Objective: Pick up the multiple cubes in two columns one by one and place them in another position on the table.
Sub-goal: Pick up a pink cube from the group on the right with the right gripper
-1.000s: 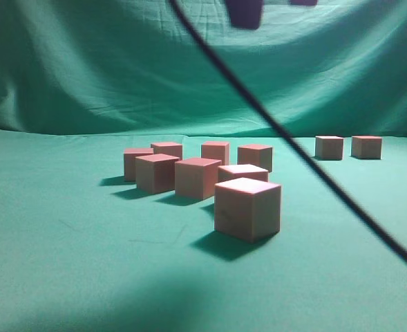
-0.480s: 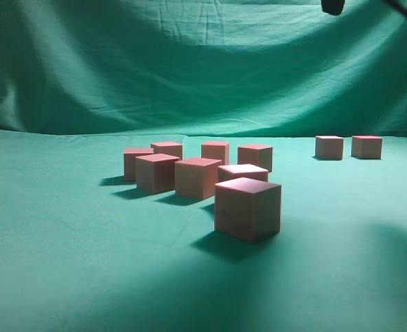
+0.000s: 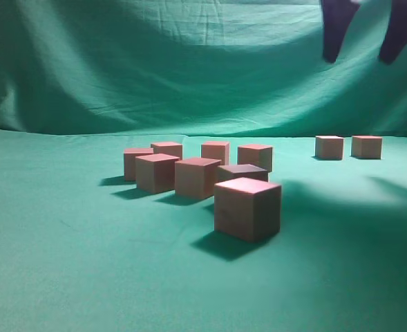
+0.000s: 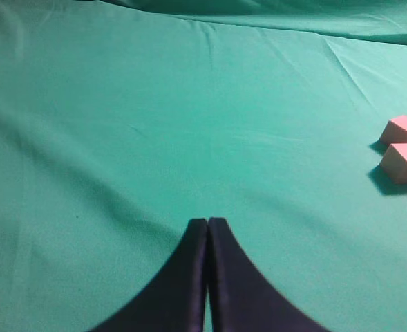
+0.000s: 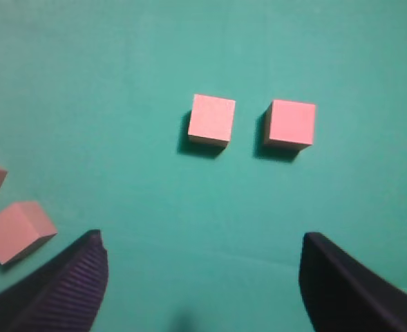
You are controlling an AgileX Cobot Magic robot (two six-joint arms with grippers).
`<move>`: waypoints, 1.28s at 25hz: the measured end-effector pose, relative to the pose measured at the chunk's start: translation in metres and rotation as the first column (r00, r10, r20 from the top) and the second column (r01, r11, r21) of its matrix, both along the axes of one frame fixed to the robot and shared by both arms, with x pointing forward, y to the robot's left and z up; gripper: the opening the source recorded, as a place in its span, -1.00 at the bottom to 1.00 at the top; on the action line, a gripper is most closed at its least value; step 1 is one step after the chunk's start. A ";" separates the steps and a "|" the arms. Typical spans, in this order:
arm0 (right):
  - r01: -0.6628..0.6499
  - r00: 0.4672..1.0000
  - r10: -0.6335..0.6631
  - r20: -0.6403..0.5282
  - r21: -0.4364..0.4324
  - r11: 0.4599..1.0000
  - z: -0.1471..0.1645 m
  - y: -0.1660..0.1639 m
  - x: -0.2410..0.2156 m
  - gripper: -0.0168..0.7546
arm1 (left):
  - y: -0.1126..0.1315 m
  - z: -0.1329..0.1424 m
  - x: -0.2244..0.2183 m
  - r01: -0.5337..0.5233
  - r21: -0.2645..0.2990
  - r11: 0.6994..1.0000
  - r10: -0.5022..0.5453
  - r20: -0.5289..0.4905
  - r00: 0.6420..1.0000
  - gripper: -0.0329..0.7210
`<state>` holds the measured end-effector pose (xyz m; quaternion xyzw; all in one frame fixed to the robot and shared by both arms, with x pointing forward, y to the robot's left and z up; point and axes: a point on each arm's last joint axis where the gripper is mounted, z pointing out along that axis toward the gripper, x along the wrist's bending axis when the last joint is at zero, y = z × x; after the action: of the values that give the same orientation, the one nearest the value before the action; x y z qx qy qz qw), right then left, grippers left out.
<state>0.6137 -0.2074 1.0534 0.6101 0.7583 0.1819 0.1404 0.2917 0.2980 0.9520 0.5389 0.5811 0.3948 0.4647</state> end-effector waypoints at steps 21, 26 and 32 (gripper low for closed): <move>-0.035 0.995 0.031 -0.098 -0.039 0.999 -0.094 0.021 0.091 0.53 | 0.000 0.000 0.000 0.000 0.000 1.000 0.000 0.000 1.000 -0.91; -0.026 0.994 0.021 -0.112 -0.043 0.999 -0.108 0.018 0.094 0.53 | 0.000 0.000 0.000 0.000 0.000 1.000 0.000 0.000 1.000 -0.91; -0.018 0.994 0.013 -0.104 -0.042 0.999 -0.112 0.014 0.097 -0.27 | 0.000 0.000 0.000 0.000 0.000 1.000 0.000 0.000 1.000 -0.91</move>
<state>0.7111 -0.1930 0.9412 0.6096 0.7731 0.1346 0.1124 0.2917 0.2980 0.9520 0.5389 0.5811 0.3948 0.4647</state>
